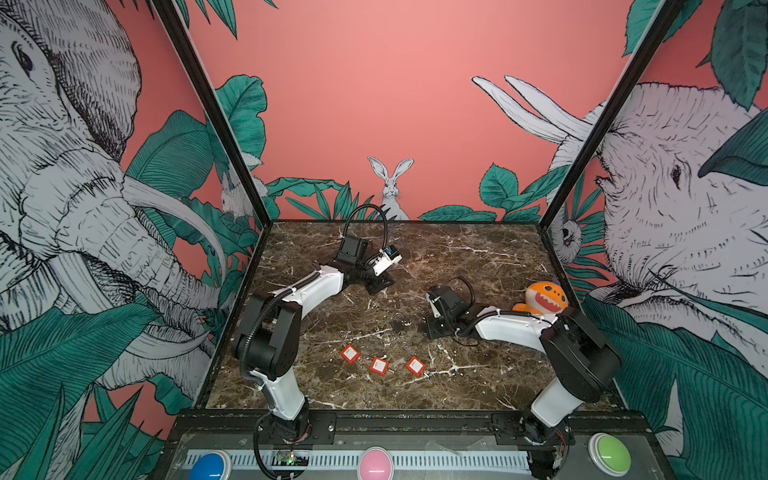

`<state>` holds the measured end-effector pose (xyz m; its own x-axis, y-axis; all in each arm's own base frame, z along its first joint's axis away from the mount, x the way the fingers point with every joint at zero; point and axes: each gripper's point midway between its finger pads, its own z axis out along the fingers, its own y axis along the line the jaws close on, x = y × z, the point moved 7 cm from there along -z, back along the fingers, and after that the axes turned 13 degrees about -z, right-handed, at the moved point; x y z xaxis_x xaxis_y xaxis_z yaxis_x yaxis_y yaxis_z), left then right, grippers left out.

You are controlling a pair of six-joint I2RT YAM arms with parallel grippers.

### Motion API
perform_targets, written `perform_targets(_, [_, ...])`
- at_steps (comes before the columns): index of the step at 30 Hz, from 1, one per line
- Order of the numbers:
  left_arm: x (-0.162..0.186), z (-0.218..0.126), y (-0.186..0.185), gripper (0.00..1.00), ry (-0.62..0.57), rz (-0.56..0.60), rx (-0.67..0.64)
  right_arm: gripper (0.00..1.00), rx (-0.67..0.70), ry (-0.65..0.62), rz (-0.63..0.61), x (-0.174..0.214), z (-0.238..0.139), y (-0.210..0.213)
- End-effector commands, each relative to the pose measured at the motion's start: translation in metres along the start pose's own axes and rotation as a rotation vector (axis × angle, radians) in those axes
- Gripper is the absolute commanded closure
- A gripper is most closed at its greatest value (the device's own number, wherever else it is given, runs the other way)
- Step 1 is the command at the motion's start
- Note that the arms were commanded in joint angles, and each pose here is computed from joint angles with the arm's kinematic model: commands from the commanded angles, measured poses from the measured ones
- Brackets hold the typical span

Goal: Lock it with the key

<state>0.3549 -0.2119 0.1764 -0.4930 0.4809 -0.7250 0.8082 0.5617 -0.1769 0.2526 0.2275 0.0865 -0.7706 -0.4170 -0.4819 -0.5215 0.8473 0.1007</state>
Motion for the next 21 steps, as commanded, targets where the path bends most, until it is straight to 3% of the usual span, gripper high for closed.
perform_targets(1, [-0.006, -0.014, -0.005, 0.65, -0.036, 0.027, 0.008, 1.00, 0.057, 0.014, 0.007, -0.002, 0.005, -0.003])
perform_targets(21, [-0.004, -0.022, -0.004, 0.65, -0.042, 0.018, 0.001, 1.00, 0.061, 0.002, -0.043, -0.019, 0.013, 0.000])
